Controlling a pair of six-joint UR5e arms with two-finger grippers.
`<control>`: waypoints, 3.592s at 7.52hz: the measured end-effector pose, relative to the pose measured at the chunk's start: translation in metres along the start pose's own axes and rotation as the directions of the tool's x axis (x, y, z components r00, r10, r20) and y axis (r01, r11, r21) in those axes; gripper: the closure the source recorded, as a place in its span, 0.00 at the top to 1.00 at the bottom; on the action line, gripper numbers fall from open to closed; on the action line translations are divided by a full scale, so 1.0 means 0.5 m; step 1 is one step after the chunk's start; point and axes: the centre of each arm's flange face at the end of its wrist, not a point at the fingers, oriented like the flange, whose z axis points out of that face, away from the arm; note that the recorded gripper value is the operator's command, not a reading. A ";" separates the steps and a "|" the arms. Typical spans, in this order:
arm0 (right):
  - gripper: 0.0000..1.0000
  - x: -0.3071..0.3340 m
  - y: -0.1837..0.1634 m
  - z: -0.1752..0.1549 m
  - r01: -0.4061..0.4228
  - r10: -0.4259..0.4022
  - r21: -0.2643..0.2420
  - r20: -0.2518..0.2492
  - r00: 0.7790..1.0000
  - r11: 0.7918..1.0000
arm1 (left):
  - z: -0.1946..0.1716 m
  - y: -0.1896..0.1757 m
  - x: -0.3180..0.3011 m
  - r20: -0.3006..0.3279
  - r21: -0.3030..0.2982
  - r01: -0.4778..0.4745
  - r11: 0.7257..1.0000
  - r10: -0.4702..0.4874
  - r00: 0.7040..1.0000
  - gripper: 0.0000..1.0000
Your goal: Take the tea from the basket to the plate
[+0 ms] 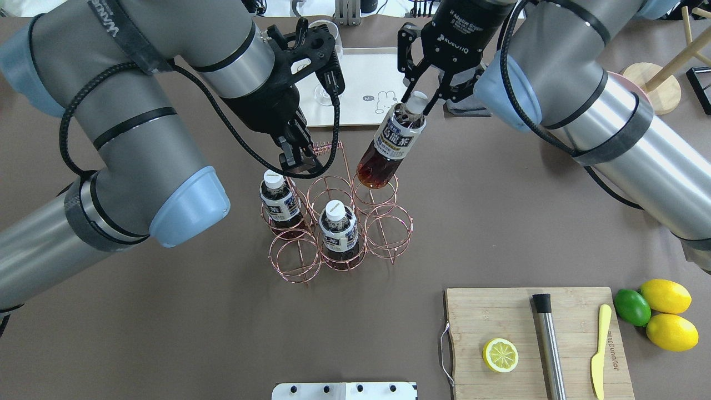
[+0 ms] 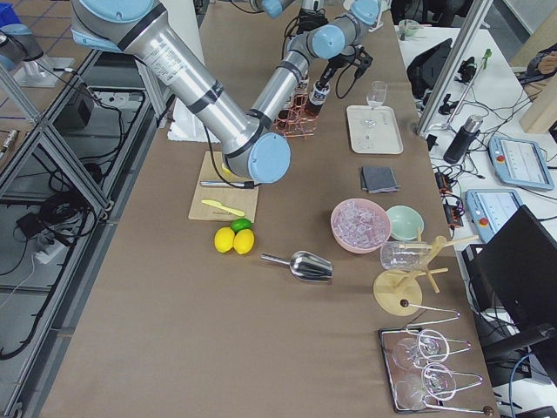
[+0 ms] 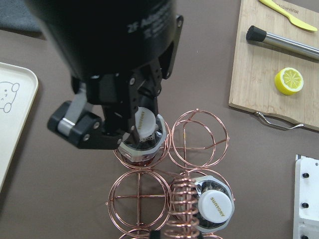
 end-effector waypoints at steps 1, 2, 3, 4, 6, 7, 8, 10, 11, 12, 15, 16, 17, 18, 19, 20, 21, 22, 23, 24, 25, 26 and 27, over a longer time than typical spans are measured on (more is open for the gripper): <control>0.00 -0.012 0.003 -0.037 0.004 -0.004 0.010 0.011 1.000 1.000 | -0.002 -0.001 0.002 0.000 0.002 -0.002 1.000 0.002 1.000 0.00; 0.00 -0.016 -0.016 -0.060 0.041 -0.042 0.026 0.010 0.999 0.999 | -0.005 -0.002 0.004 0.000 0.005 -0.004 1.000 0.004 1.000 0.00; 0.00 -0.028 -0.048 -0.064 0.091 -0.091 0.034 -0.004 0.996 0.995 | -0.010 -0.002 0.005 -0.004 0.009 -0.006 1.000 0.006 1.000 0.00; 0.00 -0.062 -0.091 -0.062 0.148 -0.147 0.039 -0.030 0.989 0.988 | -0.016 -0.002 0.007 -0.006 0.015 -0.007 1.000 0.007 1.000 0.00; 0.00 -0.164 -0.176 -0.033 0.278 -0.269 0.051 -0.133 0.954 0.959 | -0.031 -0.001 0.014 -0.005 0.025 -0.013 1.000 0.013 1.000 0.00; 0.00 -0.188 -0.197 -0.009 0.351 -0.336 0.052 -0.190 0.923 0.935 | -0.043 0.001 0.014 0.002 0.030 -0.013 0.999 0.013 1.000 0.00; 0.00 -0.196 -0.222 0.018 0.427 -0.404 0.050 -0.238 0.883 0.903 | -0.058 0.004 0.010 0.009 0.037 -0.012 0.999 0.012 1.000 0.00; 0.00 -0.209 -0.301 0.071 0.515 -0.482 0.067 -0.268 0.834 0.855 | -0.118 0.024 -0.022 0.012 0.060 0.014 0.998 -0.015 1.000 0.00; 0.00 -0.238 -0.319 0.086 0.546 -0.505 0.082 -0.285 0.815 0.834 | -0.155 0.048 -0.038 0.010 0.074 0.032 0.997 -0.033 0.999 0.00; 0.00 -0.263 -0.319 0.091 0.571 -0.522 0.096 -0.307 0.796 0.815 | -0.182 0.079 -0.051 0.011 0.083 0.049 0.995 -0.050 0.999 0.00; 0.00 -0.282 -0.325 0.111 0.658 -0.584 0.104 -0.373 0.721 0.746 | -0.261 0.191 -0.097 0.002 0.108 0.097 0.989 -0.098 0.995 0.00; 0.00 -0.283 -0.329 0.118 0.668 -0.591 0.105 -0.380 0.712 0.737 | -0.291 0.233 -0.113 0.011 0.117 0.078 0.990 -0.079 0.997 0.00; 0.00 -0.286 -0.329 0.126 0.674 -0.596 0.104 -0.381 0.707 0.732 | -0.324 0.290 -0.135 0.031 0.122 0.070 0.990 -0.074 0.997 0.00; 0.98 -0.294 -0.325 0.129 0.677 -0.601 0.103 -0.380 0.703 0.728 | -0.344 0.354 -0.156 0.050 0.118 0.068 0.991 -0.075 0.996 0.00; 1.00 -0.299 -0.320 0.136 0.680 -0.604 0.098 -0.379 0.701 0.727 | -0.355 0.422 -0.179 0.067 0.105 0.068 0.992 -0.076 0.995 0.00; 1.00 -0.302 -0.316 0.142 0.681 -0.607 0.093 -0.377 0.699 0.726 | -0.363 0.481 -0.200 0.082 0.086 0.060 0.994 -0.067 0.994 0.00; 1.00 -0.304 -0.313 0.144 0.687 -0.614 0.089 -0.376 0.694 0.721 | -0.377 0.529 -0.226 0.096 0.063 0.044 0.997 -0.050 0.994 0.00; 1.00 -0.306 -0.309 0.135 0.697 -0.626 0.085 -0.372 0.685 0.712 | -0.390 0.568 -0.257 0.107 0.041 0.027 0.999 -0.031 0.994 0.00; 1.00 -0.304 -0.305 0.106 0.704 -0.640 0.075 -0.358 0.680 0.706 | -0.404 0.602 -0.288 0.118 0.024 0.018 1.000 -0.021 0.993 0.00; 1.00 -0.288 -0.295 0.066 0.710 -0.653 0.053 -0.352 0.671 0.702 | -0.414 0.634 -0.320 0.136 -0.001 0.017 1.000 -0.017 0.991 0.00; 1.00 -0.246 -0.287 0.026 0.709 -0.655 0.034 -0.355 0.667 0.704 | -0.425 0.660 -0.356 0.168 -0.041 0.015 0.999 -0.008 0.986 0.00; 1.00 -0.164 -0.289 -0.004 0.710 -0.656 0.021 -0.363 0.661 0.704 | -0.433 0.672 -0.387 0.192 -0.078 0.008 0.997 0.007 0.981 0.00; 1.00 -0.048 -0.292 -0.027 0.703 -0.649 0.016 -0.371 0.664 0.711 | -0.443 0.676 -0.415 0.220 -0.120 -0.003 0.993 0.030 0.975 0.00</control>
